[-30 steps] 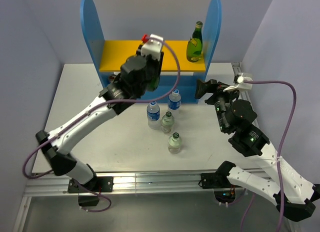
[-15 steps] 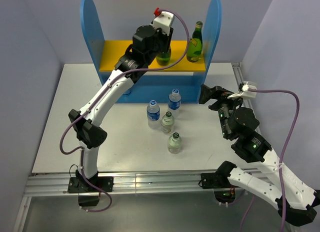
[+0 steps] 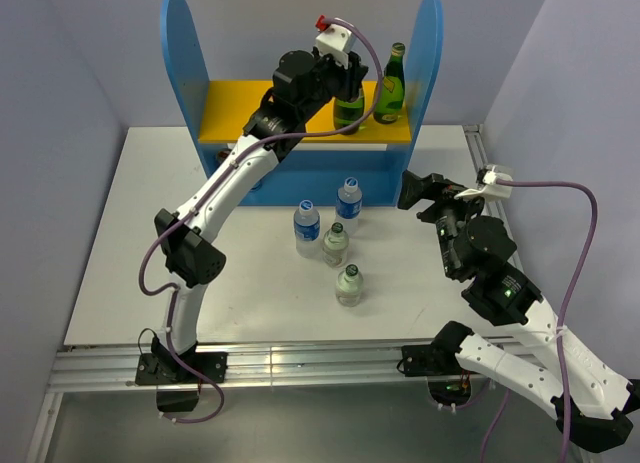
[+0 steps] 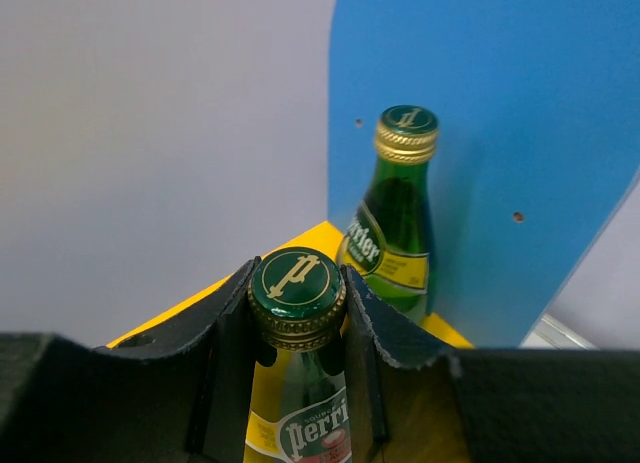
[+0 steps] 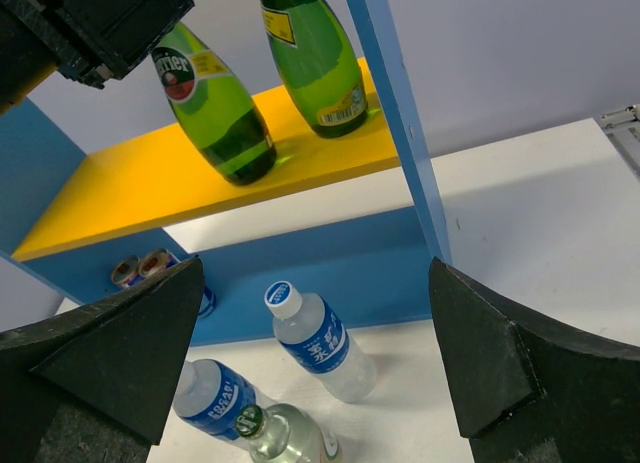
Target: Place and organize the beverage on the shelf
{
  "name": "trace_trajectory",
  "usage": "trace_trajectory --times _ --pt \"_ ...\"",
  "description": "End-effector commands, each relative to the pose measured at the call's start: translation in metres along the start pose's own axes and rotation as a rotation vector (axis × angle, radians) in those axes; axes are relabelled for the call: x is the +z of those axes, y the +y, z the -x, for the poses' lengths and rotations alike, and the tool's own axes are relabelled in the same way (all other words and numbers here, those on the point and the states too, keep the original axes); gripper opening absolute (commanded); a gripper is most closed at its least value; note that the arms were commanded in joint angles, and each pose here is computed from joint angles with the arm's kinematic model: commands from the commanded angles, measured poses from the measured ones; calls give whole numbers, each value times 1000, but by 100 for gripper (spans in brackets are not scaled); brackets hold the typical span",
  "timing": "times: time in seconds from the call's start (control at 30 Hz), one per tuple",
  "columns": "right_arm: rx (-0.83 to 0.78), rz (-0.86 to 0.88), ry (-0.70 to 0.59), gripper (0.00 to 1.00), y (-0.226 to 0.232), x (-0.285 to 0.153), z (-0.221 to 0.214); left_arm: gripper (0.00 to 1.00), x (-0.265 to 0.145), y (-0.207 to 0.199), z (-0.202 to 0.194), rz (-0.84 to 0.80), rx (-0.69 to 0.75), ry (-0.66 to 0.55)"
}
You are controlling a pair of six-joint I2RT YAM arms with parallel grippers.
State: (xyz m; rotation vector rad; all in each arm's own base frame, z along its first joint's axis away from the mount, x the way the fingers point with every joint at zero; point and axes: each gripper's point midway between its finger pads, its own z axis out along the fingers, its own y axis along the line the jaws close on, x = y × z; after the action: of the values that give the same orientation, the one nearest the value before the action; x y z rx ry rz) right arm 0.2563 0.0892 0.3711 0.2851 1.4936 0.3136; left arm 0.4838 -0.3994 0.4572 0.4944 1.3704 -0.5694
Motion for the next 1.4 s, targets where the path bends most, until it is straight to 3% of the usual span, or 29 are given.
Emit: trace_trajectory --times 0.0,0.5,0.6,0.7,0.73,0.77,0.83,1.1,1.3,1.37 --pt "16 -10 -7 100 0 2 -2 0 -3 -15 64 -79 -10 -212" --pt "11 -11 1 100 1 5 -9 0 21 -18 31 -98 28 -262" --pt "7 -13 5 100 1 6 -11 10 19 -11 28 -67 63 -269" --pt "9 -9 4 100 2 6 -11 41 18 -9 22 -55 72 -253" --pt "6 -10 8 100 2 7 -13 74 16 -10 26 -53 71 -257" --pt "7 -10 7 100 3 7 -12 87 15 -5 20 -34 69 -246" --pt "8 -9 9 100 3 7 -13 99 8 -7 30 -34 70 -267" --pt "11 -6 10 100 3 7 -13 99 -9 -3 30 0 97 -230" --pt "16 -7 7 100 2 5 -13 99 -48 -3 52 24 103 -215" --pt "17 -7 7 100 2 5 -13 99 -58 -1 42 43 108 -174"
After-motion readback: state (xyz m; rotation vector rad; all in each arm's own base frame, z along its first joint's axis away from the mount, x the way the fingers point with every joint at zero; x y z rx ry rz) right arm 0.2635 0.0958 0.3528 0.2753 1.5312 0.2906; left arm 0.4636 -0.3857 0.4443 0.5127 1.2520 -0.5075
